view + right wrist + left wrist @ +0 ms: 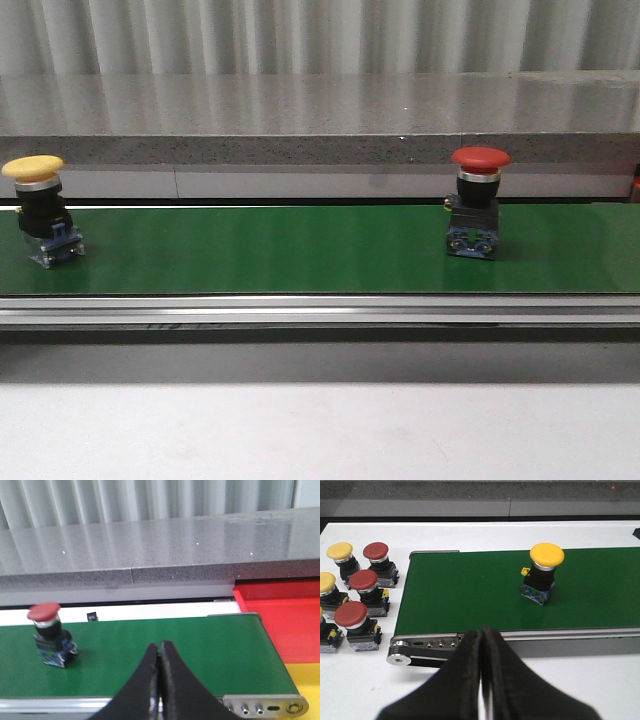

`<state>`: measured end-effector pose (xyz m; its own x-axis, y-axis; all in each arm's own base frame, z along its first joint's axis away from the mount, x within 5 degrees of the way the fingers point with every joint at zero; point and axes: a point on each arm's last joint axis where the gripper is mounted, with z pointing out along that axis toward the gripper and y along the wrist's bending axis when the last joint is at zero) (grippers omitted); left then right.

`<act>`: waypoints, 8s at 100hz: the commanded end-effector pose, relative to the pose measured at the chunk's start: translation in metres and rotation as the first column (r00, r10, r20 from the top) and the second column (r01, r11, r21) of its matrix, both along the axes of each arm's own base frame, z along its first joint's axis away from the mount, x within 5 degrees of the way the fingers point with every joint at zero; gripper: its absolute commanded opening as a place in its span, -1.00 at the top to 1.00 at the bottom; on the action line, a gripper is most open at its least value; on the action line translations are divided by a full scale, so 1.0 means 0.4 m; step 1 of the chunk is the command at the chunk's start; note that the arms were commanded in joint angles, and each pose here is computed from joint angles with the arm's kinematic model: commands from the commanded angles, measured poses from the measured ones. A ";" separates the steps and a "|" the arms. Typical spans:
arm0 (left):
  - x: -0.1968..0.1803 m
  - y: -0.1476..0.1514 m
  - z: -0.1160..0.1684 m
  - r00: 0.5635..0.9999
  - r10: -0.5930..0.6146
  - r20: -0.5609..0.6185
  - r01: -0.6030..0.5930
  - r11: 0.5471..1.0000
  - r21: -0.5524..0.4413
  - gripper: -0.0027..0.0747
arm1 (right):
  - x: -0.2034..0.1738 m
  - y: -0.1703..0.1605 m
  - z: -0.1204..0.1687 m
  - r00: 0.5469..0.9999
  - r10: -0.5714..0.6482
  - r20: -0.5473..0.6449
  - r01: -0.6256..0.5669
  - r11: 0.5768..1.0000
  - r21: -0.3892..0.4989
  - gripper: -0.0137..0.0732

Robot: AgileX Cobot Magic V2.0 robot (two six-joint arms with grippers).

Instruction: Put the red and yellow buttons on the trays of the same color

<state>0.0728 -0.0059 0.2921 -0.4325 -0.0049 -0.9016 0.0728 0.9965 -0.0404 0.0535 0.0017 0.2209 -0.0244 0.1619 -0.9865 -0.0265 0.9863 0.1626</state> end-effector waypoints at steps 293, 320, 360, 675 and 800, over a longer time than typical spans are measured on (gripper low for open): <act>0.009 -0.003 0.031 0.995 -0.015 0.094 0.015 1.000 0.006 0.98 | 0.687 -0.280 0.224 0.662 -0.238 -0.711 0.281 0.958 -0.059 0.19; 0.009 -0.003 0.031 0.995 -0.015 0.094 0.015 1.000 0.006 0.98 | 0.739 -0.416 0.152 0.658 -0.331 -0.677 0.424 0.905 -0.029 0.19; 0.009 -0.003 0.031 0.995 -0.015 0.094 0.015 1.000 0.006 0.98 | 0.805 -0.453 0.019 0.638 -0.328 -0.697 0.432 0.901 -0.029 0.18; 0.009 -0.003 0.031 0.996 -0.016 0.093 0.016 1.000 0.002 0.98 | 0.568 -0.016 0.229 0.636 0.012 -0.772 -0.042 0.999 -0.019 0.34; 0.009 -0.004 0.031 0.995 -0.017 0.094 0.018 1.000 -0.005 0.98 | 0.493 -0.373 -0.014 0.495 -0.333 -0.803 0.572 0.820 0.013 0.34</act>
<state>0.0737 -0.0054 0.2910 -0.4237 0.0063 -0.9058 0.0728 0.9970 -0.0270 0.2453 -0.1423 0.2038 -0.6025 0.6268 -0.4940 0.6666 0.7357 0.1205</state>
